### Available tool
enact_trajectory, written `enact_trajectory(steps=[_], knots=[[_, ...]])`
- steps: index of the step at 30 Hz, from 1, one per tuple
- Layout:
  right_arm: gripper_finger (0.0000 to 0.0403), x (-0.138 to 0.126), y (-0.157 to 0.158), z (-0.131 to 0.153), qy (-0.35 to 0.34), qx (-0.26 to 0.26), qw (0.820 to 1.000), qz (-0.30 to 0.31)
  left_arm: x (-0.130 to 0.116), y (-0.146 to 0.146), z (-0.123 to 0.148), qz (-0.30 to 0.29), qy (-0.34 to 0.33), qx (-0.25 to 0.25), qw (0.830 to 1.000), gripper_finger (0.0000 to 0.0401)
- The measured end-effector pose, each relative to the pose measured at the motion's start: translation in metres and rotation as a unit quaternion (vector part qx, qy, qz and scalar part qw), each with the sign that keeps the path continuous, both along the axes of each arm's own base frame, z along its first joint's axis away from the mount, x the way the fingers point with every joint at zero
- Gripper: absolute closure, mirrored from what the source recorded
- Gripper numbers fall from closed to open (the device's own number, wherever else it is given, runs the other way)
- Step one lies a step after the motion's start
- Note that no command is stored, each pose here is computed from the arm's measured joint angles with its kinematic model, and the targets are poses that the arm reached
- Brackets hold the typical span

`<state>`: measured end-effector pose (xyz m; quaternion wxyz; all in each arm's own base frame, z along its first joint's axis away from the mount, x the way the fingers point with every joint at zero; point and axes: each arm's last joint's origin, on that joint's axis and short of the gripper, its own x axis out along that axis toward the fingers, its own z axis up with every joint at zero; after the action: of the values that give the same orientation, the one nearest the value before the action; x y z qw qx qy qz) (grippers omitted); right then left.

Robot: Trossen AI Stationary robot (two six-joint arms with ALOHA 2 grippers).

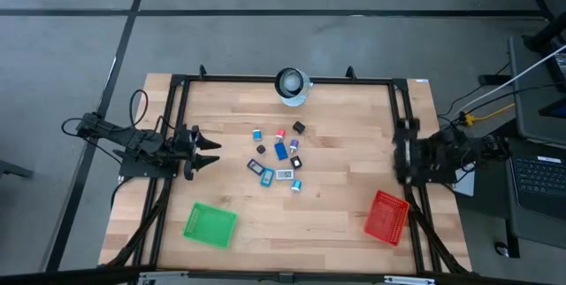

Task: Pick & Place Office items
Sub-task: Put the purple digital clock into the green bin

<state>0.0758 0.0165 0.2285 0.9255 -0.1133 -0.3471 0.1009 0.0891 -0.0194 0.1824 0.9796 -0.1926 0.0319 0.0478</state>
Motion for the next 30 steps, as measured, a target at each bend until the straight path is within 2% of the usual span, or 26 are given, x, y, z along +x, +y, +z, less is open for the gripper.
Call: enact_trajectory(steps=[1, 2, 3, 4, 5, 6, 7, 8, 10, 11, 12, 15, 17, 19, 22, 24, 26, 30], knots=[[0.0096, 0.0, -0.004, 0.001, 0.018, 0.117, 0.993, 0.0, 0.0, 0.0, 0.0, 0.004, -0.002, -0.006, 1.0, 0.0182], [0.0096, 0.001, -0.01, 0.0, 0.034, 0.257, 0.966, 0.0, 0.0, 0.0, 0.0, 0.008, -0.003, -0.009, 1.0, 0.0182], [0.0096, 0.003, -0.015, -0.004, 0.04, 0.394, 0.918, -0.014, 0.0, 0.001, 0.0, 0.013, -0.003, -0.01, 1.0, 0.0182], [0.0096, 0.005, -0.02, -0.01, 0.036, 0.513, 0.857, -0.033, 0.0, 0.001, 0.001, 0.017, -0.004, -0.012, 1.0, 0.0182], [0.0096, 0.007, -0.023, -0.017, 0.028, 0.583, 0.81, -0.061, 0.0, 0.001, 0.001, 0.021, -0.007, -0.013, 1.0, 0.0182], [0.0096, 0.009, -0.024, -0.023, 0.032, 0.604, 0.791, -0.095, 0.0, 0.001, 0.002, 0.025, -0.01, -0.014, 1.0, 0.0182], [0.0096, 0.01, -0.024, -0.026, 0.051, 0.585, 0.799, -0.129, 0.0, 0.002, 0.003, 0.029, -0.015, -0.016, 0.999, 0.0182], [0.0096, 0.012, -0.023, -0.026, 0.08, 0.536, 0.825, -0.157, 0.0, 0.002, 0.004, 0.035, -0.023, -0.019, 0.999, 0.0182], [0.0096, 0.015, -0.019, -0.02, 0.134, 0.421, 0.884, -0.153, 0.0, 0.003, 0.009, 0.058, -0.049, -0.028, 0.997, 0.0182], [0.0096, 0.017, -0.017, -0.014, 0.148, 0.386, 0.9, -0.138, 0.0, 0.004, 0.013, 0.078, -0.067, -0.035, 0.994, 0.0182], [0.0096, 0.017, -0.016, -0.005, 0.151, 0.374, 0.905, -0.137, -0.001, 0.006, 0.017, 0.1, -0.088, -0.045, 0.99, 0.0182], [0.0096, 0.021, -0.017, 0.028, 0.185, 0.361, 0.896, -0.18, -0.005, 0.011, 0.032, 0.174, -0.162, -0.084, 0.968, 0.0182], [0.0096, 0.03, -0.016, 0.046, 0.253, 0.332, 0.881, -0.224, -0.01, 0.016, 0.04, 0.246, -0.188, -0.071, 0.948, 0.0182], [0.0096, 0.044, -0.017, 0.064, 0.305, 0.326, 0.857, -0.258, -0.014, 0.02, 0.048, 0.289, -0.207, -0.046, 0.934, 0.0182], [0.0096, 0.069, -0.019, 0.081, 0.35, 0.352, 0.819, -0.288, -0.018, 0.02, 0.058, 0.27, -0.241, -0.006, 0.932, 0.0182], [0.0096, 0.086, -0.021, 0.093, 0.354, 0.373, 0.805, -0.295, -0.019, 0.02, 0.061, 0.242, -0.269, -0.002, 0.932, 0.0182], [0.0096, 0.099, -0.023, 0.104, 0.353, 0.38, 0.799, -0.304, -0.02, 0.021, 0.063, 0.234, -0.287, -0.021, 0.929, 0.0182], [0.0096, 0.121, -0.024, 0.132, 0.329, 0.403, 0.802, -0.292, -0.021, 0.022, 0.064, 0.226, -0.313, -0.086, 0.919, 0.0182]])
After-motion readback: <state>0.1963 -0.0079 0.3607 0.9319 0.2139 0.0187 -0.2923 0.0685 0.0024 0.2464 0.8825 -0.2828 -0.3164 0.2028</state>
